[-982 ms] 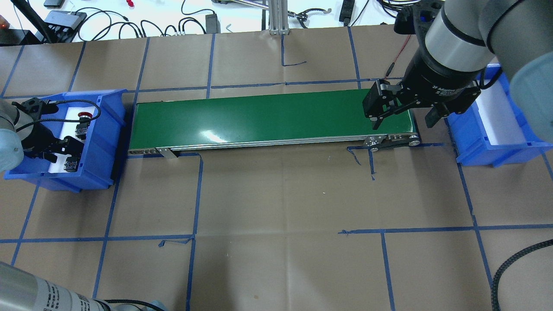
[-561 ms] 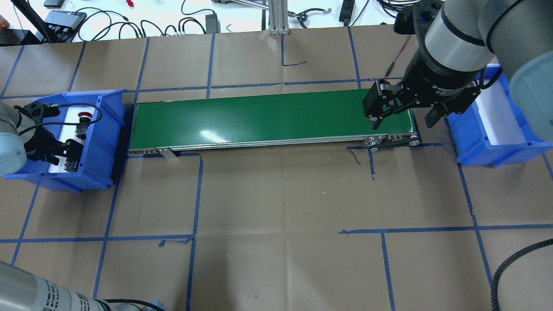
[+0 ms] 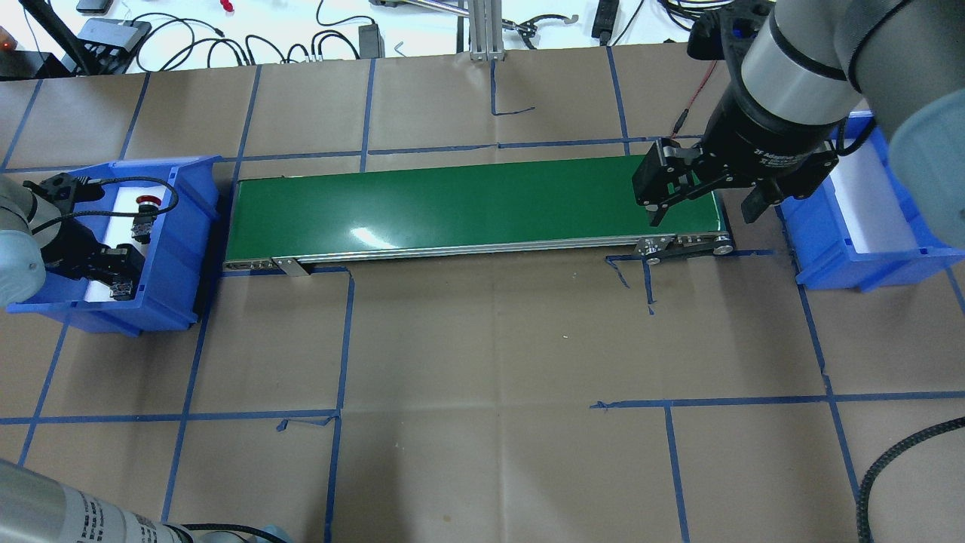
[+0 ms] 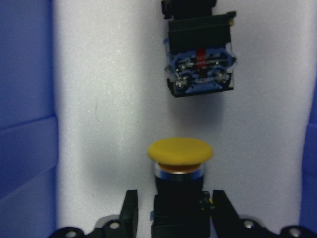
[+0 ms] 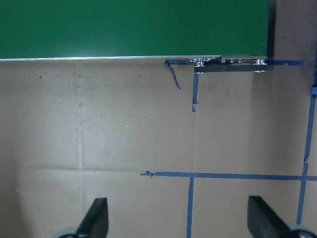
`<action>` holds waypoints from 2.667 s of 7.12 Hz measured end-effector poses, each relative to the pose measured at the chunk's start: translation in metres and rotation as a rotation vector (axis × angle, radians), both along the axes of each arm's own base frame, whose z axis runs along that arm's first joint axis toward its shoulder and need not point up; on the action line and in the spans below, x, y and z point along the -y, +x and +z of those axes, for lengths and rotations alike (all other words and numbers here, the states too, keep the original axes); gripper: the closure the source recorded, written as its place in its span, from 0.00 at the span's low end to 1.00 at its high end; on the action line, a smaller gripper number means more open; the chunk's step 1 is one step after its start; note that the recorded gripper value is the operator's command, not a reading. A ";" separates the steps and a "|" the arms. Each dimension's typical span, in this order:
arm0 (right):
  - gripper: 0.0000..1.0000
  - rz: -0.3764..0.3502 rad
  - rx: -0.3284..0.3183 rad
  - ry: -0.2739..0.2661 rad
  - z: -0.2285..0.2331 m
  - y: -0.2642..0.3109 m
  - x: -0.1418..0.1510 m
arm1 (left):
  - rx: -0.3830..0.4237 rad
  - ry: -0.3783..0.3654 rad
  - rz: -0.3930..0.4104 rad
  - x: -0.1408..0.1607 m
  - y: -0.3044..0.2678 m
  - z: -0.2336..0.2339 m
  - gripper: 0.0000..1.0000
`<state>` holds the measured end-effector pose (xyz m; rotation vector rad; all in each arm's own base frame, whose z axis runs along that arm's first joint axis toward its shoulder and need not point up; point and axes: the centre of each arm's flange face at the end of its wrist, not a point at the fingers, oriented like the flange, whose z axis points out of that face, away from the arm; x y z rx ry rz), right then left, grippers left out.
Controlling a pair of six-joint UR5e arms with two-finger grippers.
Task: Transport two buttons from left to right
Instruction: 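Lower the left gripper and grasp the yellow-capped button, then lift the yellow button and carry it with the left gripper to the belt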
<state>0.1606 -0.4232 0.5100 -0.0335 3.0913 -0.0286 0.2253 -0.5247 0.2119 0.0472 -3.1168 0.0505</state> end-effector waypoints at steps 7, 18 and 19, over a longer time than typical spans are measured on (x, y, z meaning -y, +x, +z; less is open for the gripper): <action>0.00 0.000 0.001 0.004 -0.003 0.000 0.001 | -0.039 0.031 -0.005 0.036 0.013 0.145 0.95; 0.00 -0.007 -0.001 0.010 -0.010 -0.003 0.009 | -0.024 0.058 -0.147 0.073 -0.249 0.083 0.95; 0.00 -0.008 -0.001 0.007 -0.011 -0.003 0.011 | -0.026 0.067 -0.175 0.074 -0.255 0.071 0.94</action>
